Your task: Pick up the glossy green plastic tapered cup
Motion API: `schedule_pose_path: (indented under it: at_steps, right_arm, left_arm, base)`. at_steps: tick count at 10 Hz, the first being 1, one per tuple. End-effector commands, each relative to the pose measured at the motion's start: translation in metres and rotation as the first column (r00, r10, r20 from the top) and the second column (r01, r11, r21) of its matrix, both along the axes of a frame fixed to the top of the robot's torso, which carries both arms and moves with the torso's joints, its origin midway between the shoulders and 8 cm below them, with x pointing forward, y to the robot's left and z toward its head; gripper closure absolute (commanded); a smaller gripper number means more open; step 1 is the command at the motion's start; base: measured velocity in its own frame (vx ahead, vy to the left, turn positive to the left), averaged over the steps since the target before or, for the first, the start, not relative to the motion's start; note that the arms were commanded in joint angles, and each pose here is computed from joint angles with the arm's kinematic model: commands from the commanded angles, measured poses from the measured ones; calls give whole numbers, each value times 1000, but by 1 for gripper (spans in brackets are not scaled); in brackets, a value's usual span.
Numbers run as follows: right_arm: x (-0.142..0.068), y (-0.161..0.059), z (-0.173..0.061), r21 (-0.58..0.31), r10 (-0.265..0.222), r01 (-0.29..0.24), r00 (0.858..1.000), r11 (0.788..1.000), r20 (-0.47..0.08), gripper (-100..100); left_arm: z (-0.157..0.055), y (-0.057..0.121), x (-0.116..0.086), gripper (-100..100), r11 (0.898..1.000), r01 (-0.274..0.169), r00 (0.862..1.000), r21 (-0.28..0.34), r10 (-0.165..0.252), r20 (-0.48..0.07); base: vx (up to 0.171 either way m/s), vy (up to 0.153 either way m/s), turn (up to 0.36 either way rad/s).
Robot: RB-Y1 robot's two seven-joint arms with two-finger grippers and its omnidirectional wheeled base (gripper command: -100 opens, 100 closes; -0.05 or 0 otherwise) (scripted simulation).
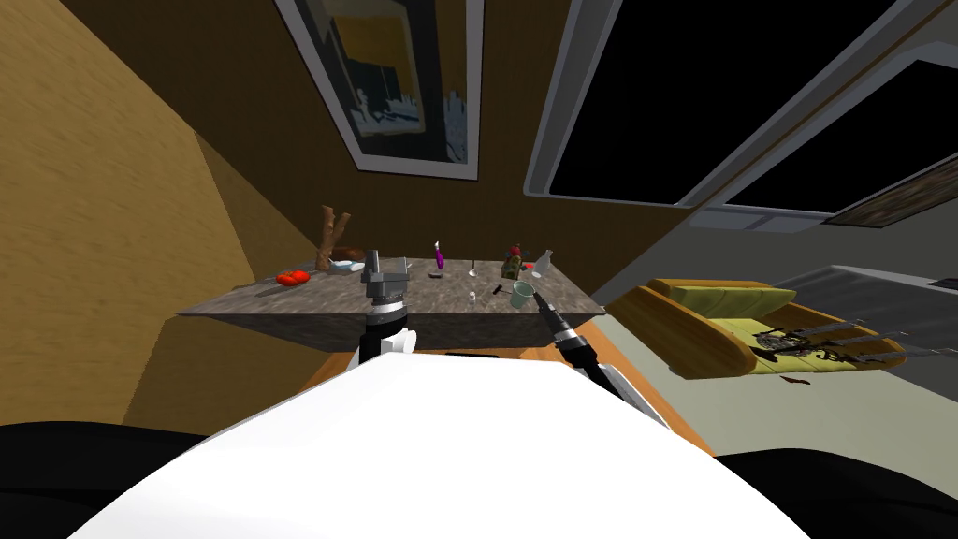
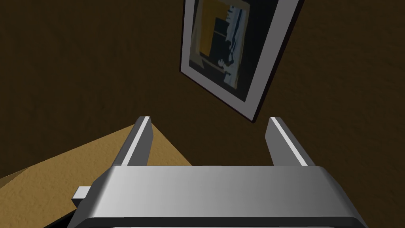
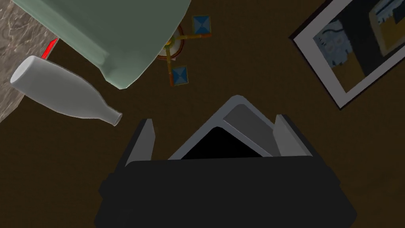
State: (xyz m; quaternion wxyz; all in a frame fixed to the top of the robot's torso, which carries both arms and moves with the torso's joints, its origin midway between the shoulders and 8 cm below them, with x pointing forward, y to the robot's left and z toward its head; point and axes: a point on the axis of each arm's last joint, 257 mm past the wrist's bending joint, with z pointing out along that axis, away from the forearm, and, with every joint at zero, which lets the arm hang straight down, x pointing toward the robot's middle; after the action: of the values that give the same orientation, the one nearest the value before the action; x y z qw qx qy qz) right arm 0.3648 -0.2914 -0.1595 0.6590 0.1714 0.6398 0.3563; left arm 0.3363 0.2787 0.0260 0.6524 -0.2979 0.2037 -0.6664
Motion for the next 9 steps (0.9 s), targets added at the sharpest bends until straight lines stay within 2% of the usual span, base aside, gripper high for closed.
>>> schedule_pose_path:
  at_steps: [1,3,4,5,6,8,9]
  right_arm:
    - [-2,-13,-19,-108,-6,2,999,994,-42,-100]
    - [-3,-13,-19,-143,16,-23,999,989,-51,-100]
    - [-7,-26,-35,-231,4,-24,996,973,-85,-100]
    - [-7,-26,-35,-254,19,-42,996,966,-91,-100]
    - [-11,-40,-49,-335,2,-43,993,941,-121,-100]
    - [-11,-41,-48,-370,25,-72,991,926,-132,-100]
    - [-15,-57,-62,-453,10,-84,987,888,-162,-100]
  left_arm:
    - [0,0,0,0,1000,0,1000,0,0,0]
    - [0,0,0,0,1000,0,1000,0,0,0]
    - [0,0,0,0,1000,0,1000,0,0,0]
    - [0,0,0,0,1000,0,1000,0,0,0]
    - [0,0,0,0,1000,0,1000,0,0,0]
    - [0,0,0,0,1000,0,1000,0,0,0]
    - [0,0,0,0,1000,0,1000,0,0,0]
  base:
    - [7,15,1]
    - [3,5,0]
    - [5,8,4]
    - [6,11,-2]
    - [9,17,3]
    - [4,12,0]
    - [4,14,5]
